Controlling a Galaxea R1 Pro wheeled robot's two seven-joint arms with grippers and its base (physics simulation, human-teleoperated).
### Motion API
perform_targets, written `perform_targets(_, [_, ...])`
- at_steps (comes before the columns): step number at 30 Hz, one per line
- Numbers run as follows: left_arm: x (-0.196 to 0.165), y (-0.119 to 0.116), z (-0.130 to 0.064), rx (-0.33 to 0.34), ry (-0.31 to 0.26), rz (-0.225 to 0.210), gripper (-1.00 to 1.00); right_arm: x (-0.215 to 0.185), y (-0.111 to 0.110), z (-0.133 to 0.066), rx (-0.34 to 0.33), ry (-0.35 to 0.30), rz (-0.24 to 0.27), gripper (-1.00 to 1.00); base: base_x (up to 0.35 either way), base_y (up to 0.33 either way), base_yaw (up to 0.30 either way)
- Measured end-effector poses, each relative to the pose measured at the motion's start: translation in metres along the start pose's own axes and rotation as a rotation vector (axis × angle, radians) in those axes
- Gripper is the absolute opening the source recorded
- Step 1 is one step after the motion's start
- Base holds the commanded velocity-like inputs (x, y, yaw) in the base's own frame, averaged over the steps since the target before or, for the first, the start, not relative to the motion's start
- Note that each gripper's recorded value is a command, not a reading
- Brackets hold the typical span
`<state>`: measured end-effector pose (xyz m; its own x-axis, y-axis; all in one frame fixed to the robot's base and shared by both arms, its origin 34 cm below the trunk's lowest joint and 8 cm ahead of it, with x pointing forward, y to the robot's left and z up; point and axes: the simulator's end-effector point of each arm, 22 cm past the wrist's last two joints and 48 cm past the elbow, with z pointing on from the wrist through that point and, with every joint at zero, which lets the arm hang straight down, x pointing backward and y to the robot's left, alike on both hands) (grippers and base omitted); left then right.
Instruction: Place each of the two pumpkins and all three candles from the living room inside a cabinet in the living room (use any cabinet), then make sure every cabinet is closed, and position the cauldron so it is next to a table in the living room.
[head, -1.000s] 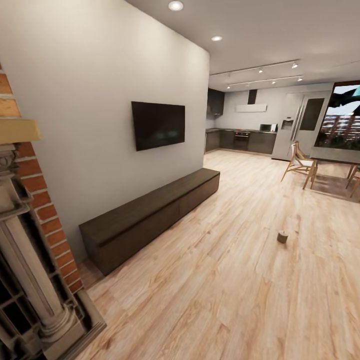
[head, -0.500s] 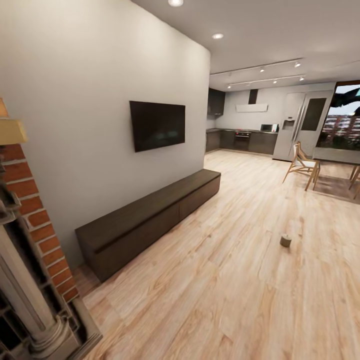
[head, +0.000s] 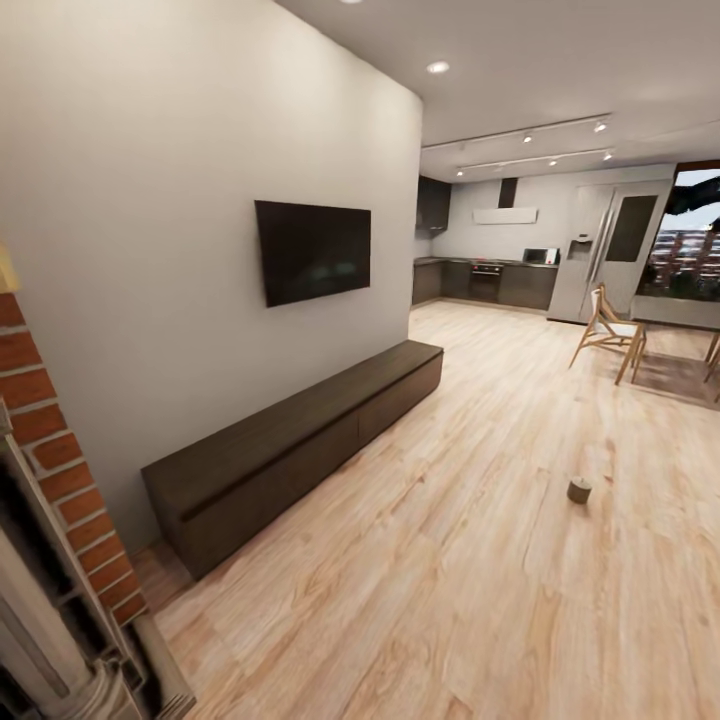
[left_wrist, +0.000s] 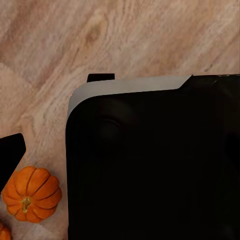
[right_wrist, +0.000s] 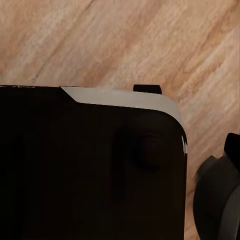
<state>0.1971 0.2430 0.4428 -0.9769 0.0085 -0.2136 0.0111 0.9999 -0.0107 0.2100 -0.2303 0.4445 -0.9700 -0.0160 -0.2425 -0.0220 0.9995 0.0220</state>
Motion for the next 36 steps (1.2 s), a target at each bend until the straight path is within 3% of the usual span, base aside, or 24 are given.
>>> perform_targets(36, [0.0001,-0.0001,0.0000,0.000,0.000,0.001,1.00,0.0007,-0.0010,0.0000,0.004,0.003,0.005,1.00,0.202,0.000,0.000])
